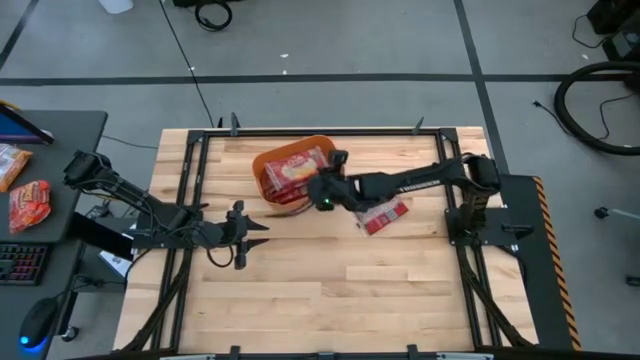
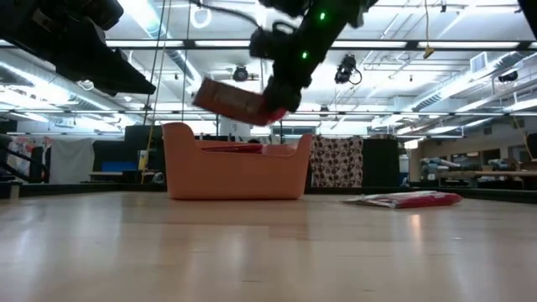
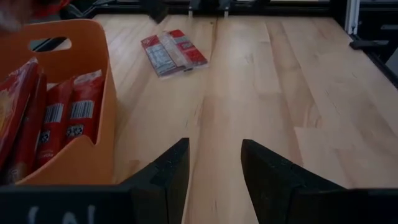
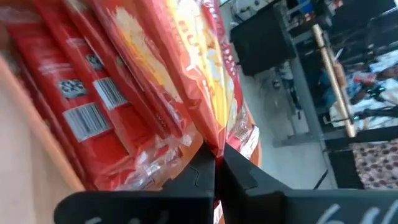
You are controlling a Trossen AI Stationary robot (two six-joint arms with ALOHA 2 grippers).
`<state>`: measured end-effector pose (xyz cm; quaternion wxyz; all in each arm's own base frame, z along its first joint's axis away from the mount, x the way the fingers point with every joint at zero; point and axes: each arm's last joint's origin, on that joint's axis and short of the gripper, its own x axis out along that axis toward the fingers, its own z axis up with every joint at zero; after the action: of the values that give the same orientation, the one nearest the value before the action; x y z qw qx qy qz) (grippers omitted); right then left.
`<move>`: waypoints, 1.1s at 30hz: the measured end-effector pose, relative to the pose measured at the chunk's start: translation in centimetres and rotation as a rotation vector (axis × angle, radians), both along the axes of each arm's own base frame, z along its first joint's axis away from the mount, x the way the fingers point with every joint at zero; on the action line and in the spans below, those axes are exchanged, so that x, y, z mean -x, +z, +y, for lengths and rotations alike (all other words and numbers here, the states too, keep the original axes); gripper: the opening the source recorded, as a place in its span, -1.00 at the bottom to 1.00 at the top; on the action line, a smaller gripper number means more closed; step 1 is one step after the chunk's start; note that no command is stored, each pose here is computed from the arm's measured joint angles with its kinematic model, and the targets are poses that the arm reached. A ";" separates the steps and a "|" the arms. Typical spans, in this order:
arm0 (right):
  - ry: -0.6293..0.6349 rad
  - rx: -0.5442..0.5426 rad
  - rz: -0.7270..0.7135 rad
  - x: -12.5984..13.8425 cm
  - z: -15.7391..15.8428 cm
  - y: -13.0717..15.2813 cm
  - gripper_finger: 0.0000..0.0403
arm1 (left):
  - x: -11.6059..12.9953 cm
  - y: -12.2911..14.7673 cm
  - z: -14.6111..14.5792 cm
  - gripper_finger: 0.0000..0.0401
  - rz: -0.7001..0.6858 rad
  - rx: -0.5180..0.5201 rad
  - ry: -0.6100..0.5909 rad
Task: Sort popcorn bags into baskets
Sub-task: Put the popcorn bag into the orange bin
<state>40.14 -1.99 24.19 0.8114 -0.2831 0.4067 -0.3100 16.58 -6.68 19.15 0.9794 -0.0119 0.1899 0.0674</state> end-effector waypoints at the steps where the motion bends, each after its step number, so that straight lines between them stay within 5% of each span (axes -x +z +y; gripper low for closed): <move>1: -0.006 -0.009 0.011 -0.1 -0.6 -0.4 -0.96 | 0.0 0.0 0.0 -0.25 -0.002 0.001 0.000; 10: -0.007 -0.062 0.093 -1.5 -5.1 -4.5 -0.95 | 0.0 0.0 0.0 -0.25 -0.005 0.002 0.001; 17: 0.001 -0.097 0.061 -1.8 -6.2 -4.9 -0.76 | 0.0 0.0 0.1 -0.25 0.004 -0.006 0.006; 26: -0.009 -0.016 0.052 -1.8 -3.1 -3.8 -0.40 | 0.0 -0.1 0.1 -0.25 0.011 -0.010 0.012; 33: 0.044 0.014 0.105 -0.5 1.0 -1.9 -0.35 | 0.0 -0.2 0.1 -0.25 0.015 -0.006 0.014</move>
<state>40.60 -0.97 22.28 0.7936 -0.3135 0.4400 -0.2797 16.54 -6.54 19.00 0.9775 -0.0096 0.1971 0.0747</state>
